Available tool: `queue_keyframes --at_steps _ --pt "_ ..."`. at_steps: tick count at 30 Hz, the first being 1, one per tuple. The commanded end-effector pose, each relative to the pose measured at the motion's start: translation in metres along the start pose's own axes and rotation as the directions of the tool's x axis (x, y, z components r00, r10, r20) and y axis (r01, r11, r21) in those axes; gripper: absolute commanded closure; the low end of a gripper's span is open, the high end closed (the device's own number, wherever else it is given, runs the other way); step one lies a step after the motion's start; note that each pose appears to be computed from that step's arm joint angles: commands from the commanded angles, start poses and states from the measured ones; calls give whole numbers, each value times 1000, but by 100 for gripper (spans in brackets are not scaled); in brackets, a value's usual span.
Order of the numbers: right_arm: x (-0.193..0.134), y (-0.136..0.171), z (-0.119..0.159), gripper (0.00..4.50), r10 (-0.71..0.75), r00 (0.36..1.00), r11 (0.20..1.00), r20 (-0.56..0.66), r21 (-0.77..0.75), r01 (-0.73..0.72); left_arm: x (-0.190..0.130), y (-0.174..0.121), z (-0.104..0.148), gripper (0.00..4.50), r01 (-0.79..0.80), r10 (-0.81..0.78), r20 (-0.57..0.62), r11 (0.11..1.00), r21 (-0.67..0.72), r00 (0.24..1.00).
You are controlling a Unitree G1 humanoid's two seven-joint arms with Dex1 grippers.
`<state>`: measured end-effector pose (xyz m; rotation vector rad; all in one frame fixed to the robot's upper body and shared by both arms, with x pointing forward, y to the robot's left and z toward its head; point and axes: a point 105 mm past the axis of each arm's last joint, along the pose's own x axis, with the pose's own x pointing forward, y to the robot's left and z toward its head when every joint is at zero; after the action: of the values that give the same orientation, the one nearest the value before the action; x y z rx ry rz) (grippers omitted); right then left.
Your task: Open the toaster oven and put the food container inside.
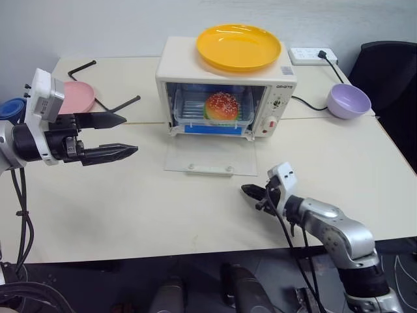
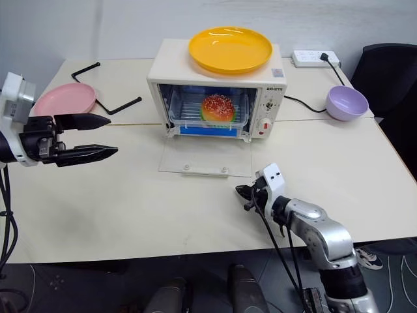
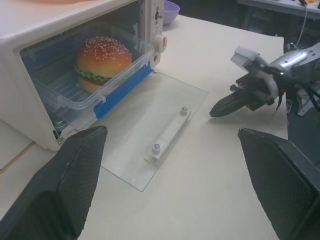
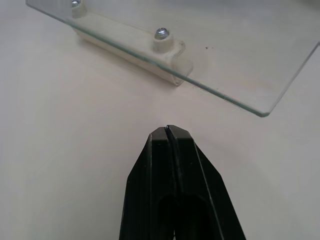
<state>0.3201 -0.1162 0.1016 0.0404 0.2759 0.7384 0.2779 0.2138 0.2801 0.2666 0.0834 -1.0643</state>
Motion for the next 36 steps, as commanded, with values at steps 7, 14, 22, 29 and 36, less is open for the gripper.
queue_keyframes --at_steps 7,14,22,29,36 --pt "-2 -3 76 450 28 964 999 263 -28 -22 -8 -1 13 4 -35 35 9 996 88 999" --pt "-29 -8 133 450 65 933 994 355 -108 -28 -7 2 11 4 -62 59 27 993 96 998" --pt "-89 -18 151 225 147 961 970 235 -223 -94 -17 6 12 0 -93 91 23 990 105 996" --pt "-127 -26 161 3 126 977 968 172 -237 -83 -32 9 14 0 -132 132 12 984 117 991" --pt "-126 -34 149 3 63 989 960 131 -278 -24 -39 12 16 0 -160 161 5 979 125 987"
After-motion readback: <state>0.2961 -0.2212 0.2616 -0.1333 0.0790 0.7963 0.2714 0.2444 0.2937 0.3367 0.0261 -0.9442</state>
